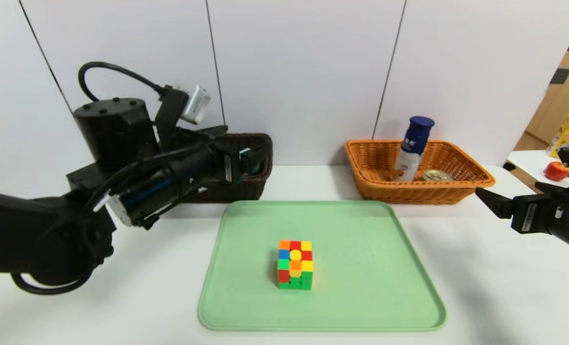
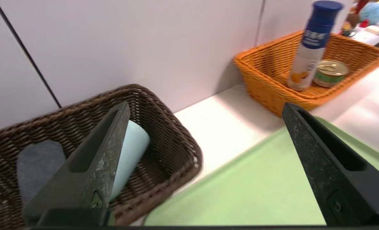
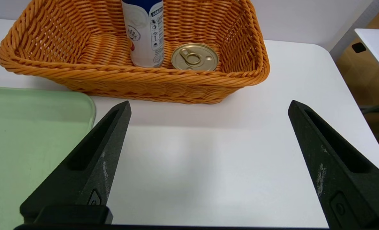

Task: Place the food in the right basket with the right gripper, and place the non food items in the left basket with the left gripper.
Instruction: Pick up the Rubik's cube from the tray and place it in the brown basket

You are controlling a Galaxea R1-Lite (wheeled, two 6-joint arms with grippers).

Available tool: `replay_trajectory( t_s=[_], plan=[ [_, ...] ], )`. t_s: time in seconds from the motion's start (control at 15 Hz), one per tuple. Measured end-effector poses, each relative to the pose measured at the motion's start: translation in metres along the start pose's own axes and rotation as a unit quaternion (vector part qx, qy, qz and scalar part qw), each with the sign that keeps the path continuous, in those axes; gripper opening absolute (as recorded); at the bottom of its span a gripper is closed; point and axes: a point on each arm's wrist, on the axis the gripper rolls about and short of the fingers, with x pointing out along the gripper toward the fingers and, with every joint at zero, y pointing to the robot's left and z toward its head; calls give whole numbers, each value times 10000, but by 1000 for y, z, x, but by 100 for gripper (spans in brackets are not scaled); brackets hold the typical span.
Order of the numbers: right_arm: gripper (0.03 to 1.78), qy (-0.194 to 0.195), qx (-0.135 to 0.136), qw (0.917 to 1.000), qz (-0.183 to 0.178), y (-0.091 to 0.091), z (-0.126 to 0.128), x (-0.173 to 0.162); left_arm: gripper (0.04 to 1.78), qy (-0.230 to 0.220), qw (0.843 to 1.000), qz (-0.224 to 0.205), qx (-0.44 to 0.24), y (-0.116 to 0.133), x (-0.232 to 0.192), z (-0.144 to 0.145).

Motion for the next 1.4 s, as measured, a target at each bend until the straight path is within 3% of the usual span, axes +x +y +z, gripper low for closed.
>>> replay_trajectory(
  t_s=[0.13,0.27,0.47,0.6,0.87,1.13,1.4],
  plan=[
    [170,23,-1,10000,4,0,-2,-1,167,-209,9990,-394,-39,-15,-20,-7],
    [170,14,-6,10000,3,0,-2,-2,167,-195,9936,-1113,-88,-23,-35,-16],
    [170,39,-6,10000,9,0,-4,-5,169,2,9717,-2359,-131,-31,-50,-29],
    [170,26,-7,10000,4,0,-4,-7,169,259,9548,-2959,-136,-34,-53,-42],
    [170,5,-12,10000,-16,0,-4,-8,169,597,9458,-3183,234,-36,-43,-73],
    [170,1,-32,10000,9,0,-3,-7,169,907,9432,-3192,129,-36,-38,-95],
    [170,11,-40,10000,14,0,-3,-6,169,541,9474,-3146,241,-36,-25,-110]
  ],
)
